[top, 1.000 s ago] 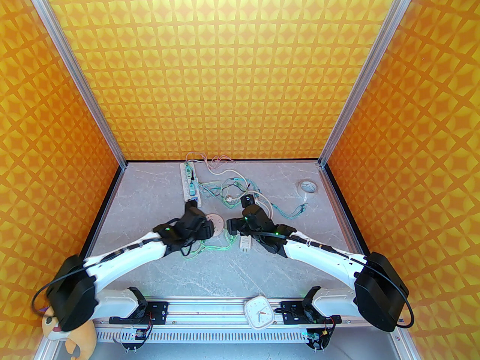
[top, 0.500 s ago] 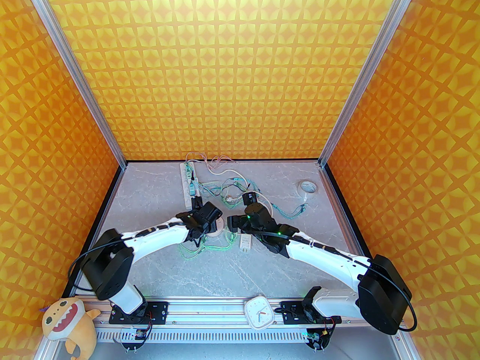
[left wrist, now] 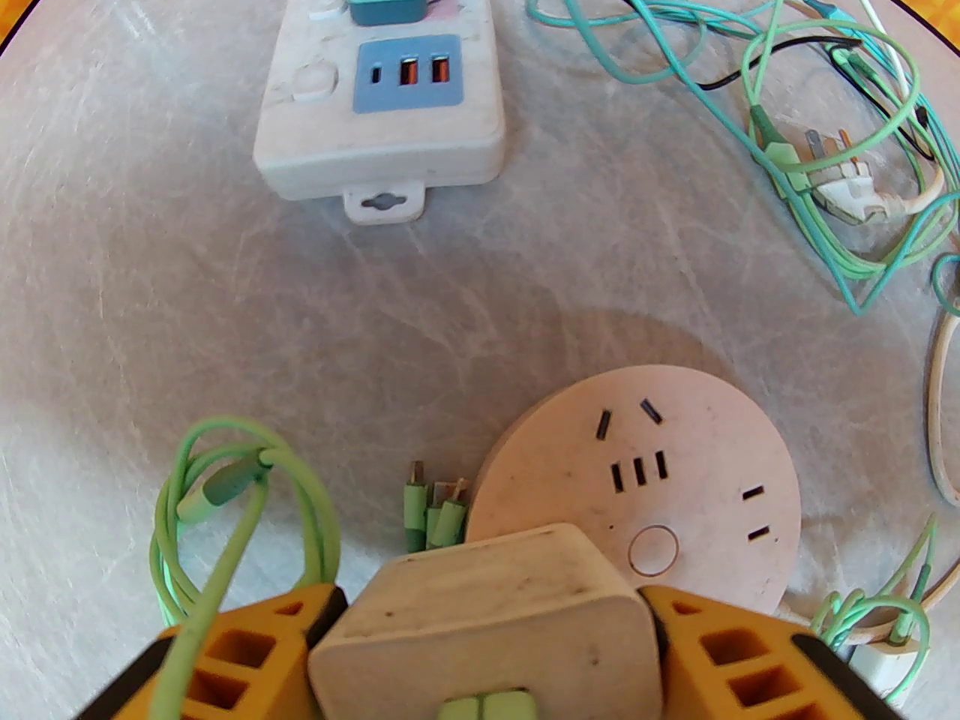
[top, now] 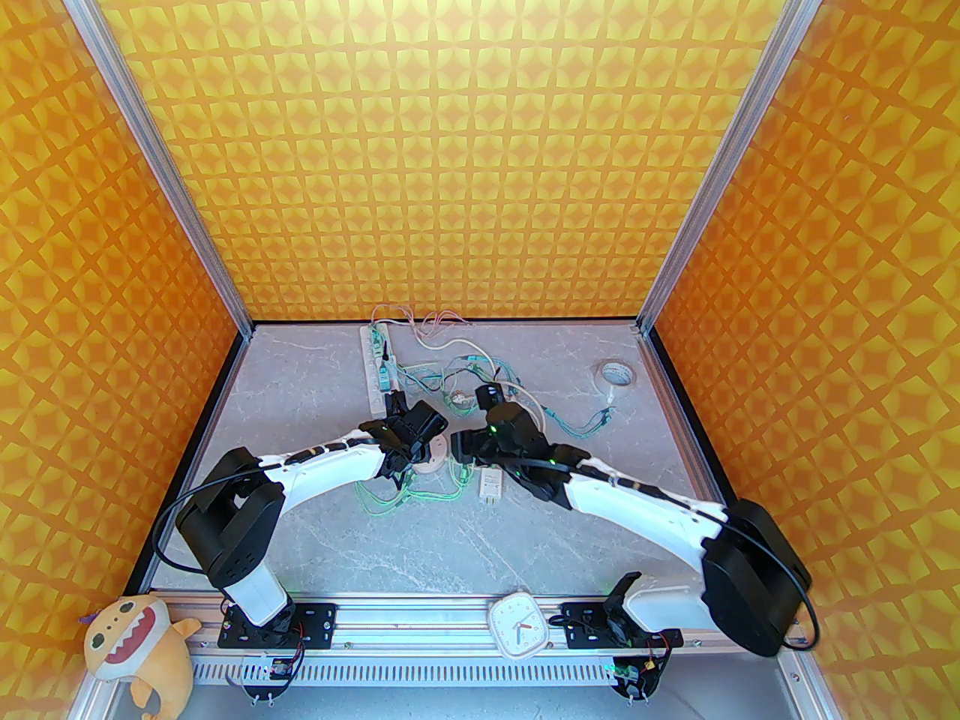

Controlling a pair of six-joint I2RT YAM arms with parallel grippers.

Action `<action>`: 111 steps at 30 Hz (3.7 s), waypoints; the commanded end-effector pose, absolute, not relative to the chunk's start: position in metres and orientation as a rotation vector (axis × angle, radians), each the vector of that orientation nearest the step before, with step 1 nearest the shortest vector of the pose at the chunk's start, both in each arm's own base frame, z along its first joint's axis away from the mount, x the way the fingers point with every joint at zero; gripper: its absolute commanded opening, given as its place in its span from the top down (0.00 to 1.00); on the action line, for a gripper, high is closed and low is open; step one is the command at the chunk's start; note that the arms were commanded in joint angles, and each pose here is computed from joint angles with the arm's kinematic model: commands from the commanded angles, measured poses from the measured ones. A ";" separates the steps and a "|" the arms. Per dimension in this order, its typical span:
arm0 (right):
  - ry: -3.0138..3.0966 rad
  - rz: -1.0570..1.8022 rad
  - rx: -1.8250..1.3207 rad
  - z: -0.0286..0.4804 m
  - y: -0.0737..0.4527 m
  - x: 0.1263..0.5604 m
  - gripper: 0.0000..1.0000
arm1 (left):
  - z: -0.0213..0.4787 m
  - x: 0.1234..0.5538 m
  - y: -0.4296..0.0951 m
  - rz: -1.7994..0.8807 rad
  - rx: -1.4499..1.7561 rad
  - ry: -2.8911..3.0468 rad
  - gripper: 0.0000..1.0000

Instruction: Pull the plug off the socket

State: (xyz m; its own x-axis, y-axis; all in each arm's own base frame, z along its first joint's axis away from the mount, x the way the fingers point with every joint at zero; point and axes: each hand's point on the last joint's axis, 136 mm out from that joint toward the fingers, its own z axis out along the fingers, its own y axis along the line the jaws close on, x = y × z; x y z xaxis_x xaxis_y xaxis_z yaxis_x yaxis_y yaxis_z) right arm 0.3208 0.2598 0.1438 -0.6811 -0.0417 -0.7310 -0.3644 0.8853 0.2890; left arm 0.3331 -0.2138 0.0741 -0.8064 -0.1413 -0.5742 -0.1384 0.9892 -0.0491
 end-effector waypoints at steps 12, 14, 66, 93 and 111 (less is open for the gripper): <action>2.409 1.095 -0.228 0.103 0.331 0.353 1.00 | 0.071 0.325 -0.208 -0.048 0.043 2.551 0.45; 2.437 1.185 -0.210 0.093 0.338 0.354 1.00 | 0.070 0.326 -0.209 -0.058 0.048 2.555 0.45; 2.785 0.777 -0.214 -0.013 0.312 0.345 1.00 | 0.097 0.334 -0.211 -0.046 -0.029 2.544 0.51; 2.787 0.743 -0.244 -0.014 0.314 0.342 1.00 | 0.101 0.331 -0.219 0.223 0.129 2.531 0.50; 2.782 0.656 -0.261 -0.013 0.307 0.343 1.00 | 0.125 0.330 -0.196 -0.158 -0.105 2.521 0.49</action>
